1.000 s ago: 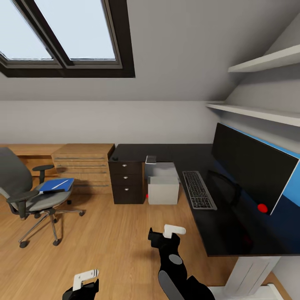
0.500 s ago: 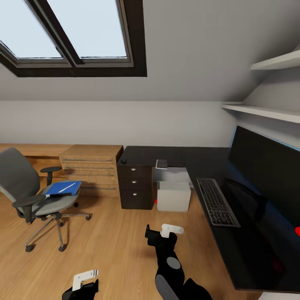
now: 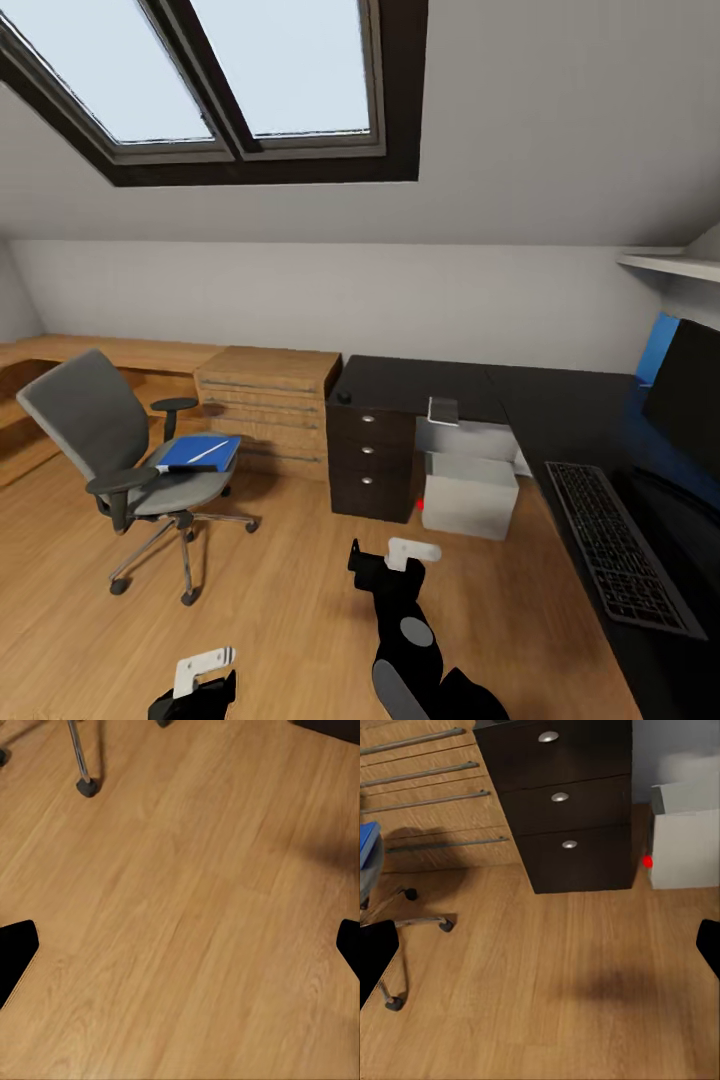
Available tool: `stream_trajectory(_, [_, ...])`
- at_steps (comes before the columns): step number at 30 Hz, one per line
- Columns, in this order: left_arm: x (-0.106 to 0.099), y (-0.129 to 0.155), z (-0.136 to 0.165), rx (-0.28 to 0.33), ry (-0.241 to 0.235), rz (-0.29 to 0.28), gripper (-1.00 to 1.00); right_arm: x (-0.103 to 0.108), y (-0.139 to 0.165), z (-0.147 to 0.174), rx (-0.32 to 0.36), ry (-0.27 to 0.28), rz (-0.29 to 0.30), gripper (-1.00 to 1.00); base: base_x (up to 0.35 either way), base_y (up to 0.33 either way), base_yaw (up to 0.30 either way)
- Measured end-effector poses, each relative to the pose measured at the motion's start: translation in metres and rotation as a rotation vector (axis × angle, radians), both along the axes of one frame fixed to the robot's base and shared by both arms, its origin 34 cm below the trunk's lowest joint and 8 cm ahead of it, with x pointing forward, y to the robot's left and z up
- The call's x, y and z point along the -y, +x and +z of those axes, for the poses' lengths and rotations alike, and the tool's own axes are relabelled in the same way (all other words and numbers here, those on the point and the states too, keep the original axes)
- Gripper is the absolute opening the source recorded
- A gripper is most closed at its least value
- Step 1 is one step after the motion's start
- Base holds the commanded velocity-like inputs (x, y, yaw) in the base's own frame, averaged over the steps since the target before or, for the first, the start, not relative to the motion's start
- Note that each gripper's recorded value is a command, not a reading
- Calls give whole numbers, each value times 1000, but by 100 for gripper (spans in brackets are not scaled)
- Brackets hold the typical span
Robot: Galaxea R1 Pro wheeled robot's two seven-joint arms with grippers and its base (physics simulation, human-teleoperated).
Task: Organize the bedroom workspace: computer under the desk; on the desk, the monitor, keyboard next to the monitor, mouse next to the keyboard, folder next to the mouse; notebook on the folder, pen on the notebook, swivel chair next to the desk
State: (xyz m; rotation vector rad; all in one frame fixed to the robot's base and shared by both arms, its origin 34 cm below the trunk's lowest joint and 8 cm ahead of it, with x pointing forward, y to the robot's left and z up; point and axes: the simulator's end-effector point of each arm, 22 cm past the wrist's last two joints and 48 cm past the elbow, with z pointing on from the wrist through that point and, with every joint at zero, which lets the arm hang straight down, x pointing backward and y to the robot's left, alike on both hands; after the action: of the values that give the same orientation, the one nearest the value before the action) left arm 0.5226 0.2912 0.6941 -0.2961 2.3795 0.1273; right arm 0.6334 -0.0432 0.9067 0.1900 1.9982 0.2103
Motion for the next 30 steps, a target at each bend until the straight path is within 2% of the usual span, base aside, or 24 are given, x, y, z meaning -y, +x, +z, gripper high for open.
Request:
stream_trajectory(7, [0,0,0,-1,0,0,100,0,0,0,0,0,-1,100,314,94,238])
stream_trajectory(19, [3,3,3,10,-7,-3,100,2,1,0,-2,1,-5,100,316,70,31])
stream_trajectory(22, [4,14,18,48,-10,-5,100,3,1,0,-1,-2,-6,100,320,5,0])
stream_trajectory(23, [8,31,41,105,-15,-11,100,2,0,0,-3,-5,-3,100,321,1,0])
stream_trajectory(24, [9,35,47,118,-17,-12,100,2,0,-1,-4,-6,-2,100,321,1,0])
stream_trajectory(26, [13,42,60,142,-21,-18,100,1,-1,-4,-18,-13,1,100,321,1,0])
stream_trajectory(30, [20,50,77,150,-30,-33,100,2,-4,-19,-76,-58,24,100,321,0,0])
